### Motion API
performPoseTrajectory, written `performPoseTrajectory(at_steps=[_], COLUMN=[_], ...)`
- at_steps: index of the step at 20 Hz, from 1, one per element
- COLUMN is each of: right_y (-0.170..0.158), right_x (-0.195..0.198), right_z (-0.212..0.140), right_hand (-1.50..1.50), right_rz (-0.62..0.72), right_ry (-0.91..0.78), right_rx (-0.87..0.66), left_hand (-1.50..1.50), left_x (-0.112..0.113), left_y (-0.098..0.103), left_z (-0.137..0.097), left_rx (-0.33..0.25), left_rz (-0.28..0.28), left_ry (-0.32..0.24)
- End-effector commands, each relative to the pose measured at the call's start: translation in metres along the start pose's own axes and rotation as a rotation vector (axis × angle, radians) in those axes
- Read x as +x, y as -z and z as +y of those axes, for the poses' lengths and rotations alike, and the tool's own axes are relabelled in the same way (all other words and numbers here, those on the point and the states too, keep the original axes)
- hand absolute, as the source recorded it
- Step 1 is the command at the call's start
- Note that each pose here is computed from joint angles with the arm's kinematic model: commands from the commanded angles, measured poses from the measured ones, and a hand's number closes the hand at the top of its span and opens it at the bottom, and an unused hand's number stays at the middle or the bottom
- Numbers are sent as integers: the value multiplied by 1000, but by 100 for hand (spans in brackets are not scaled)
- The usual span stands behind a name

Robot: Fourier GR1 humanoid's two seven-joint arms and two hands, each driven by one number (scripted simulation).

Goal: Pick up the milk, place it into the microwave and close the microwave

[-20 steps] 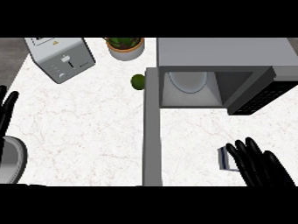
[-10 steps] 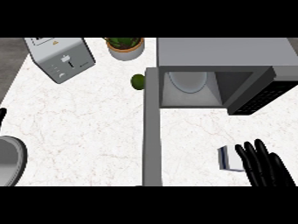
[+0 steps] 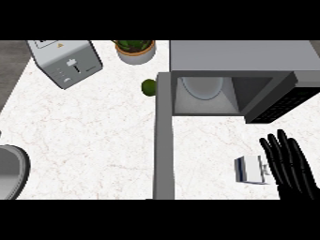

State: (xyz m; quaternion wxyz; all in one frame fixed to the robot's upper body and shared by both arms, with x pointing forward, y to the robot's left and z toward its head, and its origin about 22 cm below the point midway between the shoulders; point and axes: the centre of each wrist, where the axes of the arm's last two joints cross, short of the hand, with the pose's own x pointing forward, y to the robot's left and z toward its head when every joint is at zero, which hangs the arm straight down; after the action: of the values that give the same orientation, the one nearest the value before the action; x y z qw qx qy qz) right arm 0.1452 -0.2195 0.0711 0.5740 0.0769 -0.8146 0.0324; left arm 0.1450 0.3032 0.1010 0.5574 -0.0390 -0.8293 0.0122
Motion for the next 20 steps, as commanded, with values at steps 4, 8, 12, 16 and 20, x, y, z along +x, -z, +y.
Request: performPoseTrajectory(at_steps=[4, 8, 12, 16, 20], right_y=[-14, -18, -32, -56, -42], right_x=[-36, -71, -82, -96, -121], right_z=[-17, -54, -71, -86, -69], right_hand=[-150, -150, -150, -150, -150], right_rz=[53, 68, 95, 96, 106], right_ry=[-43, -42, -86, -70, -95], right_rx=[-59, -99, -151, -129, -114], left_hand=[-150, -150, -150, -150, -150], left_x=[13, 9, -4, 7, 8], left_y=[-8, -1, -10, -16, -22], left_z=[7, 14, 8, -8, 23], left_rx=[-13, 7, -9, -9, -13], left_rz=[12, 7, 5, -4, -24], left_ry=[6, 3, -4, 5, -9])
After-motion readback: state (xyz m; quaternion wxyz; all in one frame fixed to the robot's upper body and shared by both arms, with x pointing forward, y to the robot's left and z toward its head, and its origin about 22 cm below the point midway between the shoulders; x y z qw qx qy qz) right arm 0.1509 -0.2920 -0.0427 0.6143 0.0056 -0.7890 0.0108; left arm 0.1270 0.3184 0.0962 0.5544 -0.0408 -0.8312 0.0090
